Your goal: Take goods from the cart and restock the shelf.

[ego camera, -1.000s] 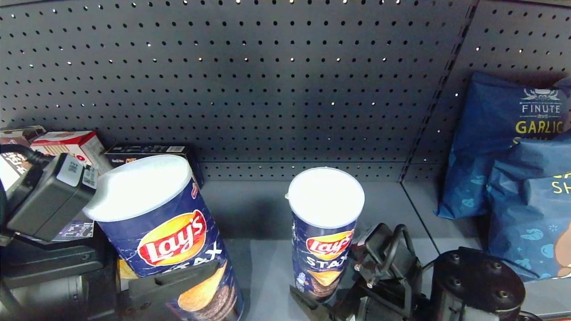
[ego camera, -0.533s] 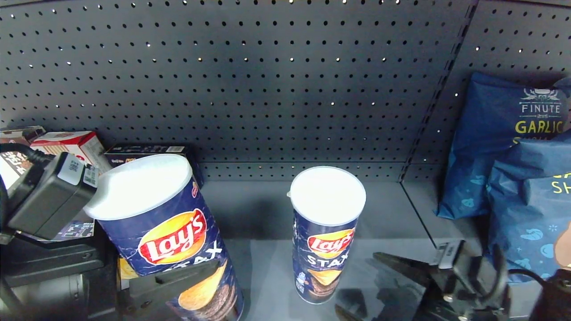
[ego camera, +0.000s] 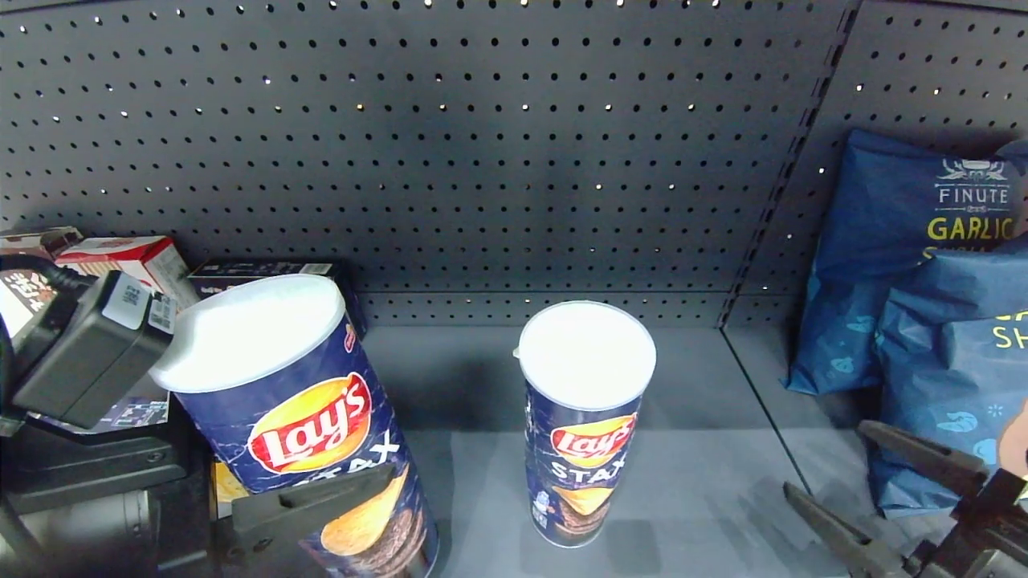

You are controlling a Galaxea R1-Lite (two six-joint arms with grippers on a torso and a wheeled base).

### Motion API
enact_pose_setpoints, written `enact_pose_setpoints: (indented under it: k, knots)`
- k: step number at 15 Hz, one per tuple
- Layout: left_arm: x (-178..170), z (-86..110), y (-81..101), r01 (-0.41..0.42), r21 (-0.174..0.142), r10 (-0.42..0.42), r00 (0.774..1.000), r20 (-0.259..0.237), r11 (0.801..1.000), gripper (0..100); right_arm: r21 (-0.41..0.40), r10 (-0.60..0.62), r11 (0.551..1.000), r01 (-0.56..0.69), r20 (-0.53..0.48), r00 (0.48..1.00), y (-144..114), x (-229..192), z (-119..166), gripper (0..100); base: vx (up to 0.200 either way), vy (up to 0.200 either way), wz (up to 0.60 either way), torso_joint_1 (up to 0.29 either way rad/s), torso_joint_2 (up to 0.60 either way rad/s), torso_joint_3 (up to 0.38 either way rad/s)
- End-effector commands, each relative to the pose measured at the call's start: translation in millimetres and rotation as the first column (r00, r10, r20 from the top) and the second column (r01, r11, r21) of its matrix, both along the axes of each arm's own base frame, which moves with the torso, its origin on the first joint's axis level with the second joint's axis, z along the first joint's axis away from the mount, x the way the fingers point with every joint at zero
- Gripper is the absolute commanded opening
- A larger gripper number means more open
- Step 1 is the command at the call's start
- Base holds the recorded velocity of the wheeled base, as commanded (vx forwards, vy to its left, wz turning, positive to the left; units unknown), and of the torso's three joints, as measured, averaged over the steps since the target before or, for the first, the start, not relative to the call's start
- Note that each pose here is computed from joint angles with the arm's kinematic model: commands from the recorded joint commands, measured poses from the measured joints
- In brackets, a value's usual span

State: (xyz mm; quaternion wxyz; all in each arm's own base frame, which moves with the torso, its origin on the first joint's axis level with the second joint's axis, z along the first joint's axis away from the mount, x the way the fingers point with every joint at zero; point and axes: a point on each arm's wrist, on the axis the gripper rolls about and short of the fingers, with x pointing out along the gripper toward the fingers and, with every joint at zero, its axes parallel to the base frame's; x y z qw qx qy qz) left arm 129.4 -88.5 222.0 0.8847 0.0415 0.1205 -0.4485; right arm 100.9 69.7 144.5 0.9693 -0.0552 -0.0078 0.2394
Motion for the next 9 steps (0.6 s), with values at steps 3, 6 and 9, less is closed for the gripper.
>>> enact_pose_setpoints:
  k: [3, 6, 9]
  knots:
    - [1.2, -0.6, 0.3, -0.003, 0.000, 0.003, 1.000, -0.001, 1.000, 0, 0.017, -0.218, 0.976, 0.218, 0.148, 0.965, -33.8, -8.4, 14.9, 100, 0.000, 0.000, 0.00, 0.000, 0.00, 0.000]
    - [0.6, -0.6, 0.7, -0.003, -0.002, 0.003, 1.000, 0.000, 1.000, 0, 0.080, -0.412, 0.911, 0.404, 0.196, 0.890, -57.5, -20.4, 21.1, 100, 0.000, 0.000, 0.00, 0.000, 0.00, 0.000]
    - [0.4, -0.4, 1.1, -0.007, -0.004, 0.007, 1.000, 0.001, 1.000, 0, 0.097, -0.452, 0.892, 0.441, 0.211, 0.867, -65.0, -49.6, 16.3, 100, 0.000, 0.000, 0.00, 0.000, 0.00, 0.000]
